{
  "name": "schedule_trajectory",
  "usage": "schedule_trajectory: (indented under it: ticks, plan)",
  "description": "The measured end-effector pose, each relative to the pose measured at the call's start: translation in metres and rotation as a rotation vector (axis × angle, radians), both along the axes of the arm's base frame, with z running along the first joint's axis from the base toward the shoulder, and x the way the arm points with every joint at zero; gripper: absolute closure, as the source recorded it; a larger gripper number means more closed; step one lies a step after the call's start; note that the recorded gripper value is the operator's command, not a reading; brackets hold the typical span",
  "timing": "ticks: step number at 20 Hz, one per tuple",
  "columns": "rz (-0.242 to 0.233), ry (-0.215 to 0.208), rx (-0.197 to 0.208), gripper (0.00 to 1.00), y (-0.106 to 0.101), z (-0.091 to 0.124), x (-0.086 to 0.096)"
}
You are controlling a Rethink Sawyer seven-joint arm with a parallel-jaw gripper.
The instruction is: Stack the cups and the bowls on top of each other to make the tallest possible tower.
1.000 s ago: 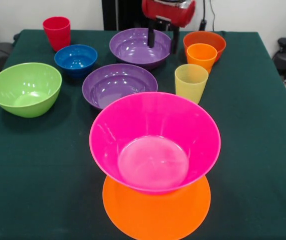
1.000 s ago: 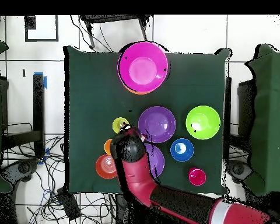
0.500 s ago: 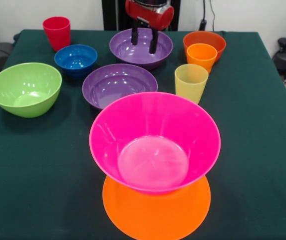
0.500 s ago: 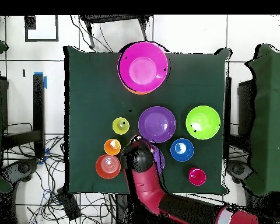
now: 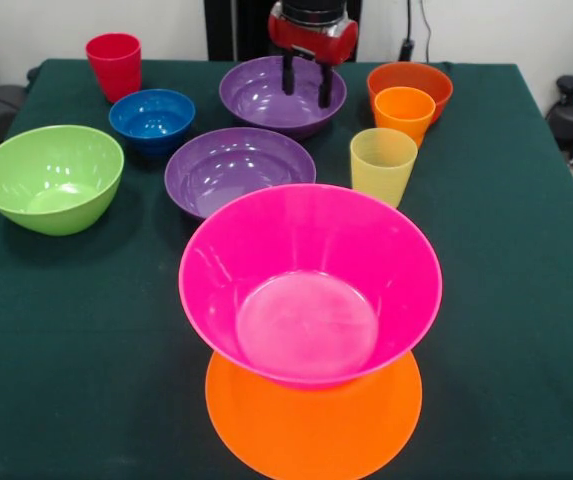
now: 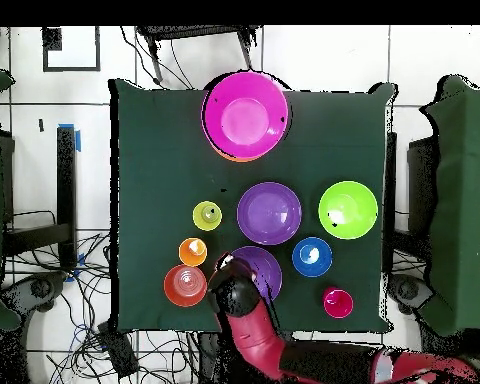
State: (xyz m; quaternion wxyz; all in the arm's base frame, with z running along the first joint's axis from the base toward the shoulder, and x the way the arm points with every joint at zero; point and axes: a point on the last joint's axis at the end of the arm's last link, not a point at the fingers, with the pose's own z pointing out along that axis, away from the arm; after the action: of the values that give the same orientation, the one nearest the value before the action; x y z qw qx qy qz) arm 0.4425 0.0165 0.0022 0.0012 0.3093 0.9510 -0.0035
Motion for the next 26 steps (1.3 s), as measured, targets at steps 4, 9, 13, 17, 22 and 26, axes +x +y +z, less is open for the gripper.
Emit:
schedule_trajectory:
  ticks: [4, 9, 13, 17, 22, 26]
  plan:
    - [-0.033, 0.034, 0.029, 0.00, 0.005, -0.012, -0.023]
    - [-0.086, 0.077, 0.038, 0.00, 0.006, -0.018, -0.040]
    - [-0.095, 0.095, 0.044, 0.00, 0.009, -0.016, -0.044]
    - [-0.074, 0.097, 0.056, 0.00, 0.015, -0.007, -0.042]
    - [-0.055, 0.093, 0.061, 0.00, 0.019, 0.002, -0.039]
    - [-0.056, 0.076, 0.060, 0.00, 0.020, 0.005, -0.034]
